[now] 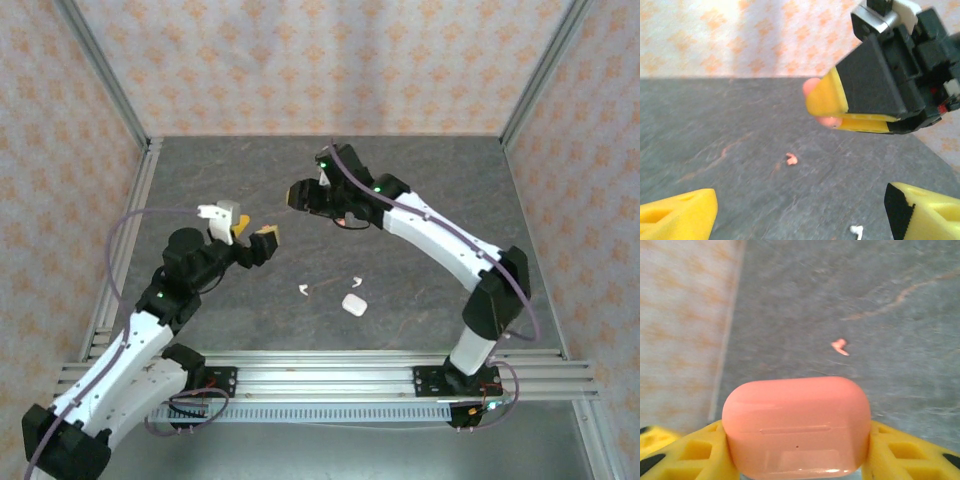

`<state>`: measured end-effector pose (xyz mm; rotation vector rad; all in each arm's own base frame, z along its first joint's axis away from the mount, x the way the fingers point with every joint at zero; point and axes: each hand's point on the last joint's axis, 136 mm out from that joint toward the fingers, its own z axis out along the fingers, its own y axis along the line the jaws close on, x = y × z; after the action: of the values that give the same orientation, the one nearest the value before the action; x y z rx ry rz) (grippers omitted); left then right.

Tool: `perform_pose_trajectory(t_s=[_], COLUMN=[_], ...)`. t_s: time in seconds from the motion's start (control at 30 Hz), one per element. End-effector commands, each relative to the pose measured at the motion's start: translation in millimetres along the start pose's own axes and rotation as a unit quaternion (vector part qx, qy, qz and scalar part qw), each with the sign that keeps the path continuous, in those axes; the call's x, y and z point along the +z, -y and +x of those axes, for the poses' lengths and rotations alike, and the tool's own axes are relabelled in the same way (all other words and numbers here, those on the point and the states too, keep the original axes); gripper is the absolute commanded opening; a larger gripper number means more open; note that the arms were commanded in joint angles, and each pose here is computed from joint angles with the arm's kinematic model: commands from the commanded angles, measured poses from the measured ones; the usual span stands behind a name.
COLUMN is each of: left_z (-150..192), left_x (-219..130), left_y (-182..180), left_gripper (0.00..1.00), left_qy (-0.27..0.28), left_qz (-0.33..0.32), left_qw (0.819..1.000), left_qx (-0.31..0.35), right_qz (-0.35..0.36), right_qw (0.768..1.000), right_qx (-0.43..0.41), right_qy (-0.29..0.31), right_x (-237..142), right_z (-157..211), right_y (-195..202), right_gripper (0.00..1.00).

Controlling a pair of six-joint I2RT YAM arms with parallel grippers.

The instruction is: Insert wireless bluetooth earbuds into charging case

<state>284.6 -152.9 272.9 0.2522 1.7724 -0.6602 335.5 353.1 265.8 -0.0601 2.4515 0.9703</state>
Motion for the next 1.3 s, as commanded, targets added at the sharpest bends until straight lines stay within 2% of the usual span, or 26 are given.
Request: perform_pose_trajectory(t_s=[0.0,0.13,0.23,0.43,0.67,0.9,1.27], left_z=[-53.7,-62.9,-73.0,-84.2,-71.8,-54.7,-55.7], left_x=[8.9,40.1,57.5,71.2,67.6,63.5,72.3], left_y=[29.3,49.4,52.4,48.0,33.5,38.9,44.4], left_gripper=[0.86,0.82,0.76,0.65,0.65,0.67,0.62], left_qy=[0.081,0.057,0.069,0.078,0.073,0.043,0.052], left_qz=[0.042,0.058,0.056,0.038,0.006,0.029,0.051], left_qw=[0.994,0.994,0.994,0.995,0.997,0.997,0.996], left_qx=[0.054,0.07,0.056,0.042,0.038,0.065,0.048], right_qz=[-0.072,-0.117,-0.141,-0.172,-0.207,-0.214,-0.204], right_qw=[0.996,0.99,0.986,0.979,0.965,0.962,0.963], right_qx=[0.047,0.07,0.083,0.109,0.154,0.164,0.167], right_qy=[0.006,0.02,0.027,0.029,0.042,0.041,0.049], right_x=[-12.5,-29.4,-37.3,-47.8,-57.3,-61.0,-63.7], right_z=[-4.3,-9.6,-11.8,-15.5,-27.7,-28.6,-27.5], right_y=[-26.5,-43.7,-51.7,-57.1,-52.7,-48.3,-39.9], right_gripper=[0.47,0.47,0.47,0.47,0.47,0.47,0.47])
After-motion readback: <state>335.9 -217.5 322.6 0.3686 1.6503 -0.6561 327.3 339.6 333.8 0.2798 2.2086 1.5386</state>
